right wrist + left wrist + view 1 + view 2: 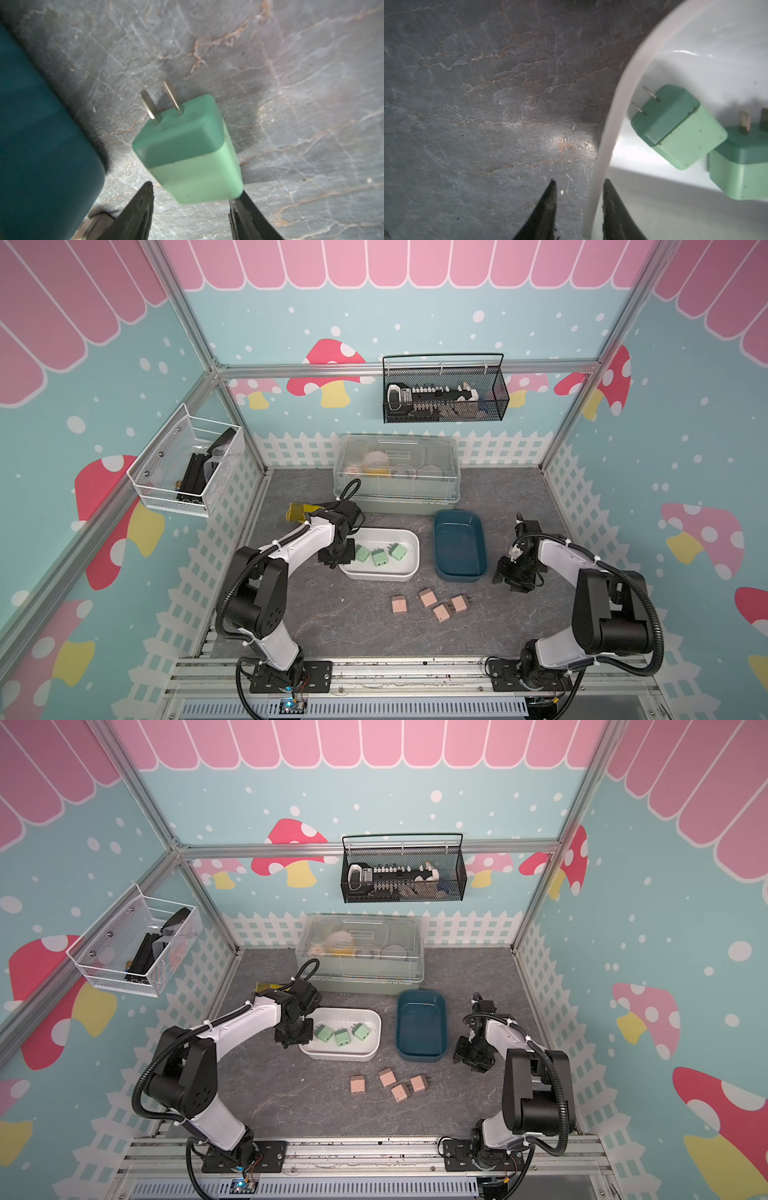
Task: Place the plugs by color into the storage box
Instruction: Adjust the storage box at the center of the board, then pick up the plug from the center of the board.
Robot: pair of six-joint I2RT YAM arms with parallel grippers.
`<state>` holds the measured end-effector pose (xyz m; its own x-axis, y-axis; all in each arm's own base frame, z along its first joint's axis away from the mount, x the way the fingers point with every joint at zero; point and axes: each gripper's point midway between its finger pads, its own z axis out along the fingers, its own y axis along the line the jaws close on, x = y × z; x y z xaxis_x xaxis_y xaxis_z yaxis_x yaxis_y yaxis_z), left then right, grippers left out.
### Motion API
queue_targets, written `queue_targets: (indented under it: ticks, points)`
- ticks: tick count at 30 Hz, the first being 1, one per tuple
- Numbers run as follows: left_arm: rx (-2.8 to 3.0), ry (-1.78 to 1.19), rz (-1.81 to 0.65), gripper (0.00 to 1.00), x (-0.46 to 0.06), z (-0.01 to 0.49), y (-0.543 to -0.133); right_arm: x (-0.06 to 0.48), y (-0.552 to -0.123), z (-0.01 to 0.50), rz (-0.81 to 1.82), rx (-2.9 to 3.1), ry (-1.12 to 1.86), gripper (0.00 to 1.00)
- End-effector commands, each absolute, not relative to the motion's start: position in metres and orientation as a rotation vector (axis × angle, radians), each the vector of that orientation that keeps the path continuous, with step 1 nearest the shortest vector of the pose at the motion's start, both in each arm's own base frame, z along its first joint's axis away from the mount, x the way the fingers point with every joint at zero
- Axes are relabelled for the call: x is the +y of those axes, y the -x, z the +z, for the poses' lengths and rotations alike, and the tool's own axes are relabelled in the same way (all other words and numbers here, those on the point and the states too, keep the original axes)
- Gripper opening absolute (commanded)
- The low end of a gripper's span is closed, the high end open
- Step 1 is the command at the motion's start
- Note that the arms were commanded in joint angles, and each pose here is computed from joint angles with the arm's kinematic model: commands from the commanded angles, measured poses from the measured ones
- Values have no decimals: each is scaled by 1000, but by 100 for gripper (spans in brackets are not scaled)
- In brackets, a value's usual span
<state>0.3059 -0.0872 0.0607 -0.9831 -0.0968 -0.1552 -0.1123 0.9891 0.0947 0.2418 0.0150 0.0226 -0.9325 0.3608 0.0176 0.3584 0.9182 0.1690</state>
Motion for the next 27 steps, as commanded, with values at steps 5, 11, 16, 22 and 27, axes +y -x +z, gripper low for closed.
queue_targets:
  ticks: [5,11,16,22,27]
  points:
    - [2919,165,119,58,-93,83,-326,-7,-247,48,53,3060,-520,67]
    - [2922,187,46,70,-104,86,-332,-7,-272,53,69,3057,-486,70]
    - [2909,184,33,70,-106,90,-336,-6,-285,48,84,3064,-473,68]
    - [2908,190,34,70,-105,90,-335,0,-281,38,83,3091,-431,65]
    - [2881,209,27,73,-104,95,-335,6,-273,27,53,3124,-404,62]
